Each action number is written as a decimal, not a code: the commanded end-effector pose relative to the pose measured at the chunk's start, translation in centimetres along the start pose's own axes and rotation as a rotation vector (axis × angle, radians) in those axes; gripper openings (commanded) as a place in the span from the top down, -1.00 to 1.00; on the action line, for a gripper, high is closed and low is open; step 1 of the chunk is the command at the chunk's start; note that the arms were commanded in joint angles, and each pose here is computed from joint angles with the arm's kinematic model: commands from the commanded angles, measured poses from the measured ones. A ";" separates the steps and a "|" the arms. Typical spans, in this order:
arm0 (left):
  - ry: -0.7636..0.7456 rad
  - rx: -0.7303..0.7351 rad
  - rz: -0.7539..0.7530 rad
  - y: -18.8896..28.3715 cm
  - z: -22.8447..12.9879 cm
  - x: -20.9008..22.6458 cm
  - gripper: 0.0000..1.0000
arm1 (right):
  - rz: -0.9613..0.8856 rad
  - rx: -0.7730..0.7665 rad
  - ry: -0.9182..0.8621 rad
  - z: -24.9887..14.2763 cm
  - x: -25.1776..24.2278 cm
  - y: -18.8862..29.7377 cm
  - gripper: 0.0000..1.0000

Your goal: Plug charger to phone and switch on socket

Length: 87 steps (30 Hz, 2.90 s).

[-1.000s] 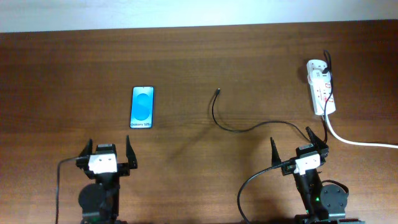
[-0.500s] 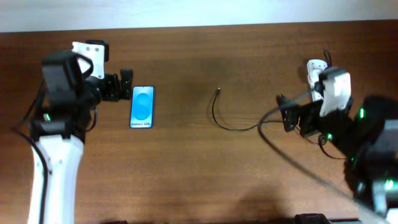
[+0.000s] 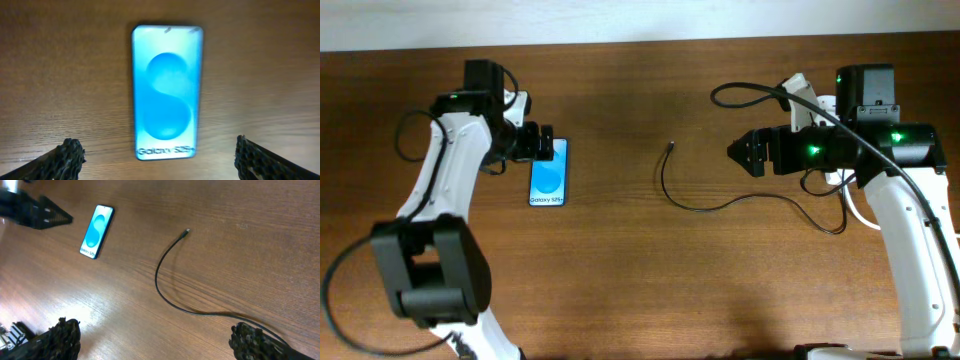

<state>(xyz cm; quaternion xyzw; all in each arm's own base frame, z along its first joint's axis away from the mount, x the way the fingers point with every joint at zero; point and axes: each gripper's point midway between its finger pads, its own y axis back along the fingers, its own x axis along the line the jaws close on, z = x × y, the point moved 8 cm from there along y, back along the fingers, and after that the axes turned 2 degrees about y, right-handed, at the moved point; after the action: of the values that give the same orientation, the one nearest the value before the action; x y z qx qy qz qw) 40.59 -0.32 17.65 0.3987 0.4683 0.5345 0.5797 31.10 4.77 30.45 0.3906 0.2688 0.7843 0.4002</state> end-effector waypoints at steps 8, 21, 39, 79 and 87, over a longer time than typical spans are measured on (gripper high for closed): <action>-0.044 0.176 0.148 -10.0 -0.9 -1.6 -0.99 | 0.003 0.010 -0.004 -0.1 0.3 0.2 -0.97; -0.003 0.243 0.155 -11.9 -1.9 -1.8 -0.86 | 0.005 0.038 -0.022 -0.5 0.4 0.2 -0.97; 0.063 0.251 0.103 -14.4 -2.1 -2.1 -0.56 | 0.003 0.029 -0.087 -0.4 0.4 0.2 -0.97; 1.126 0.950 -0.699 0.4 1.8 -12.5 1.00 | 0.027 -0.094 -0.292 2.1 1.2 -0.3 -0.96; 1.097 0.715 -0.367 -2.7 1.2 -14.0 1.00 | -0.009 0.057 -0.311 2.0 7.0 -11.5 -0.91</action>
<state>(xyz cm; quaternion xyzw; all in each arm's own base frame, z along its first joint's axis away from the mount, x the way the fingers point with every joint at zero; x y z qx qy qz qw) 42.67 -13.52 16.84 0.1488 0.9112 0.3359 0.1863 34.40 15.46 27.40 0.4874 0.2281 0.7430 0.3979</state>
